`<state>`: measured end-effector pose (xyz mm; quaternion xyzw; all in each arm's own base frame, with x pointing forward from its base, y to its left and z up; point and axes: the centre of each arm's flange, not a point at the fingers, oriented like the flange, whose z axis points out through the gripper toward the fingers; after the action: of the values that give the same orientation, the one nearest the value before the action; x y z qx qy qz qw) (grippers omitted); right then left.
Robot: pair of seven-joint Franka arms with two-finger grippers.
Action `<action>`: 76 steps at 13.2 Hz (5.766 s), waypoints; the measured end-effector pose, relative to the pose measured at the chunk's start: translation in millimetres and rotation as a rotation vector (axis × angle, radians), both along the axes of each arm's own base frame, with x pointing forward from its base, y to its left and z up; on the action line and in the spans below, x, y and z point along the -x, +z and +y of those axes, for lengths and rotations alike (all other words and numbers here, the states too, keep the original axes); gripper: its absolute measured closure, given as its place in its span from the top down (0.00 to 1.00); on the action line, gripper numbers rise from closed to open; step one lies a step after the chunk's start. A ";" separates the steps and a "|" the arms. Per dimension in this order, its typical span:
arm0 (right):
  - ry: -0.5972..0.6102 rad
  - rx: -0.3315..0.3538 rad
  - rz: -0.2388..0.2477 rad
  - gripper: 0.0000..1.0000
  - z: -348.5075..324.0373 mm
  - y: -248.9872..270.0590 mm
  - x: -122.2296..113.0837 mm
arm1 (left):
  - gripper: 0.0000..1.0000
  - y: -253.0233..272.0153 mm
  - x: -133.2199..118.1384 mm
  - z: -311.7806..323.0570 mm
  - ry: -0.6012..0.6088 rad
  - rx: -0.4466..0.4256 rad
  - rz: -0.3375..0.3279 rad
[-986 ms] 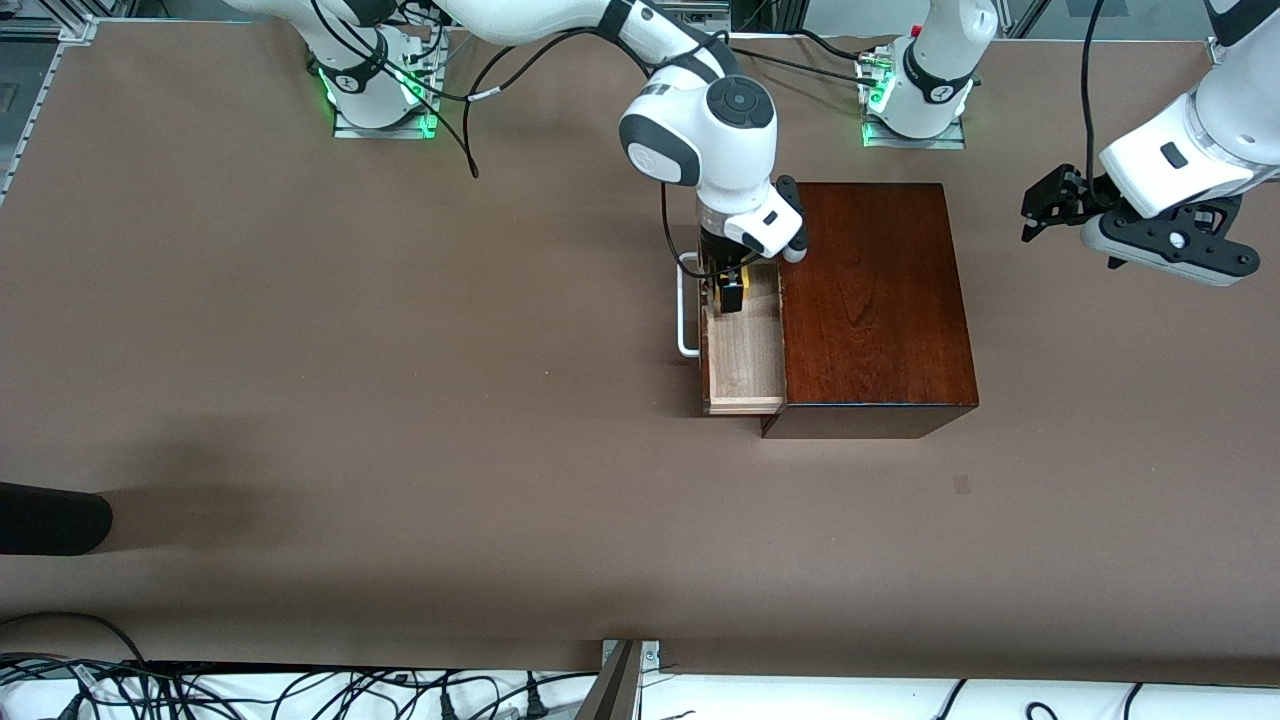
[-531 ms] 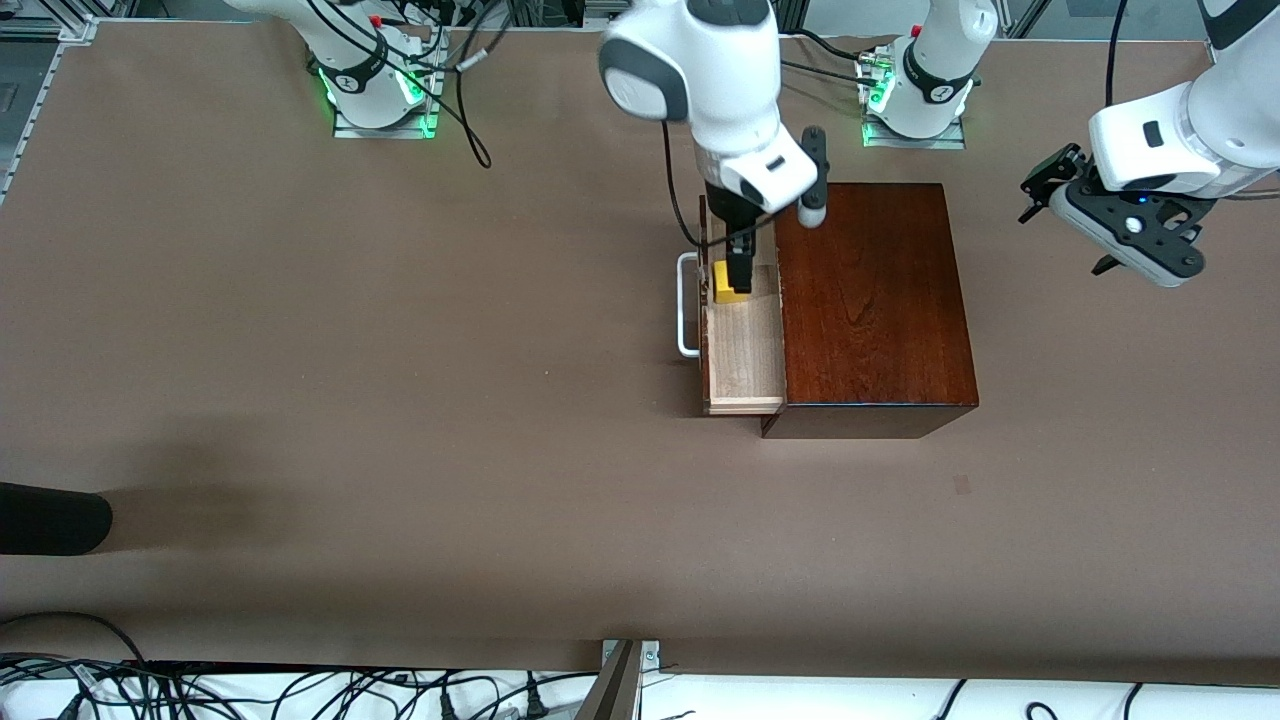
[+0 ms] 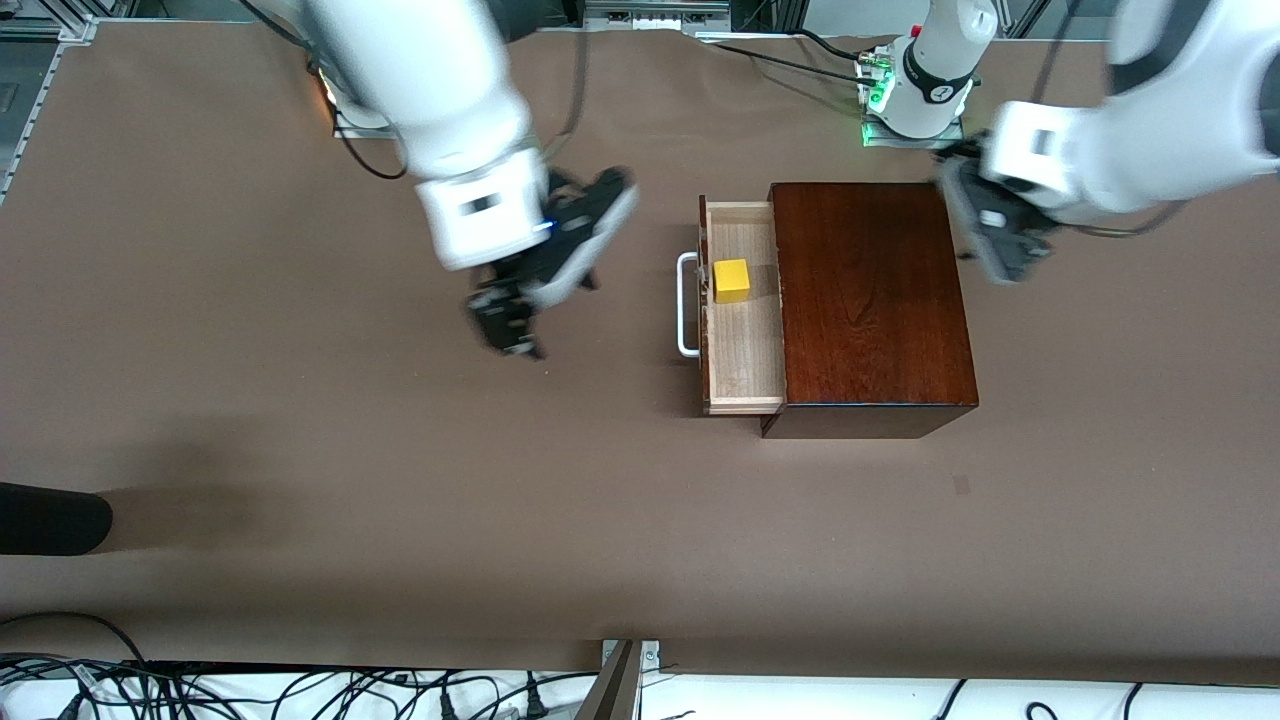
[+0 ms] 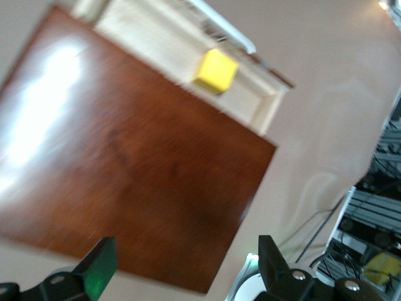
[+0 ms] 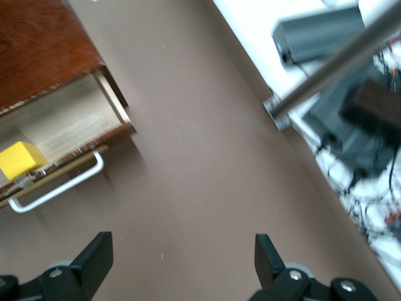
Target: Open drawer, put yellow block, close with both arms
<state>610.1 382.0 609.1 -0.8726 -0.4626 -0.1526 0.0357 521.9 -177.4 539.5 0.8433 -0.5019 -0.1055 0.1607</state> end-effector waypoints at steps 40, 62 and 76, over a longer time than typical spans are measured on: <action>-0.783 0.099 0.349 1.00 -347.2 -41.6 36.4 | 1.00 -227.5 10.0 -253.2 -0.629 -0.549 -0.156; -0.804 0.113 0.376 1.00 -347.3 -41.1 39.5 | 1.00 -62.1 -46.8 -178.4 -0.264 -0.491 -0.272; -0.803 0.113 0.374 1.00 -346.8 -40.7 39.3 | 1.00 93.1 -28.7 97.9 1.014 -0.316 -0.280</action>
<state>570.8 35.1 568.4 -0.9962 -0.0801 0.0317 0.0089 550.7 -79.6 632.6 0.9993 -0.0274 0.0243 -0.0058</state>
